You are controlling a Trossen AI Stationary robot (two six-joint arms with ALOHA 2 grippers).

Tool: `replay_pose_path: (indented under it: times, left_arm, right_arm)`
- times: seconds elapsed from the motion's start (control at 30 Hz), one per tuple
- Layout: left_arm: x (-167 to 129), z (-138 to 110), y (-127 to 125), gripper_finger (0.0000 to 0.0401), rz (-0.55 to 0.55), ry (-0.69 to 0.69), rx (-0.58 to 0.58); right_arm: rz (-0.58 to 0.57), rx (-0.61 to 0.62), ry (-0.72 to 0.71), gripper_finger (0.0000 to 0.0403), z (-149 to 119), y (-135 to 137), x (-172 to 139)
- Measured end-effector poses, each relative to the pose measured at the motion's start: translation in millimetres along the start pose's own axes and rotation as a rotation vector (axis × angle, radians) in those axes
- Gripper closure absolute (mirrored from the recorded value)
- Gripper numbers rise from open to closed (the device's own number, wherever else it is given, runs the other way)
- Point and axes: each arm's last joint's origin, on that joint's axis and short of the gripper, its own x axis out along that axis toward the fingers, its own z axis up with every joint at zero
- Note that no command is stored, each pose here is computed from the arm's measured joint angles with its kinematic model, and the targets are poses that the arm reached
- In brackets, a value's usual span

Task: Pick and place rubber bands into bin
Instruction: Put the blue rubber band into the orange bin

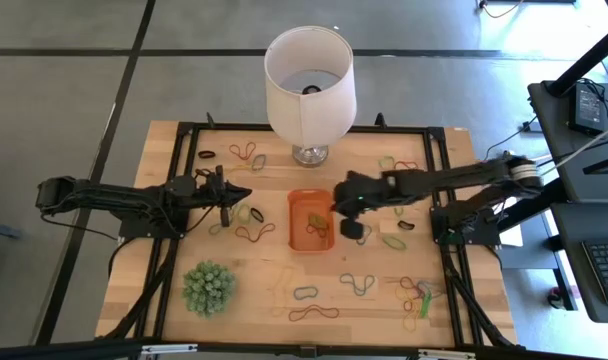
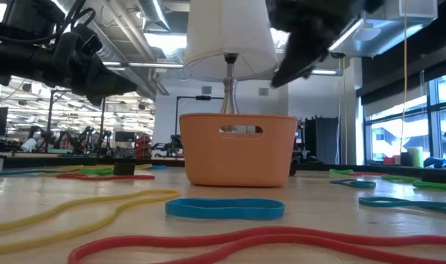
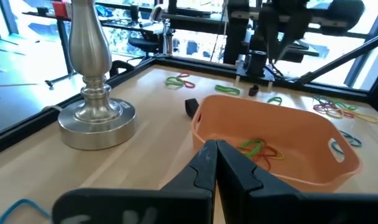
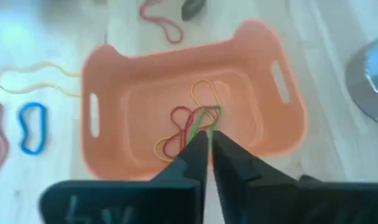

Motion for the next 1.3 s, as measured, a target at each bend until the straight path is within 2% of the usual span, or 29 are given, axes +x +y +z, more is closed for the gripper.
replay_pose_path:
  times: [0.07, 0.17, 0.27, 0.4, 0.53, 0.7, 0.93, 1.3]
  left_arm:
    - [0, 0, 0, 0.0397, -0.007, 0.002, -0.008]
    - [0, 1, 0, 0.0397, -0.008, 0.001, 0.004]
    - [3, 10, -2, 0.0398, 0.008, 0.069, 0.013]
    - [9, 29, -4, 0.0399, 0.088, 0.228, 0.027]
    - [15, 52, -8, 0.0399, 0.119, 0.322, 0.055]
    - [22, 75, -12, 0.0399, 0.142, 0.395, 0.064]
    - [38, 89, -15, 0.0400, 0.204, 0.485, 0.067]
    - [58, 81, -16, 0.0393, 0.312, 0.765, -0.024]
  right_arm:
    - [0.002, 0.027, -0.083, 0.0397, -13, -3, -15]
    - [0.013, 0.061, -0.177, 0.0394, -37, -8, -31]
    - [0.036, 0.113, -0.244, 0.0389, -66, -12, -36]
    - [0.070, 0.179, -0.364, 0.0396, -108, -13, -30]
    - [0.106, 0.179, -0.492, 0.0397, -143, -16, -21]
    - [0.100, 0.143, -0.511, 0.0388, -173, -21, -14]
    - [0.085, 0.097, -0.496, 0.0387, -182, -23, -12]
    - [0.083, 0.092, -0.484, 0.0386, -183, -23, -11]
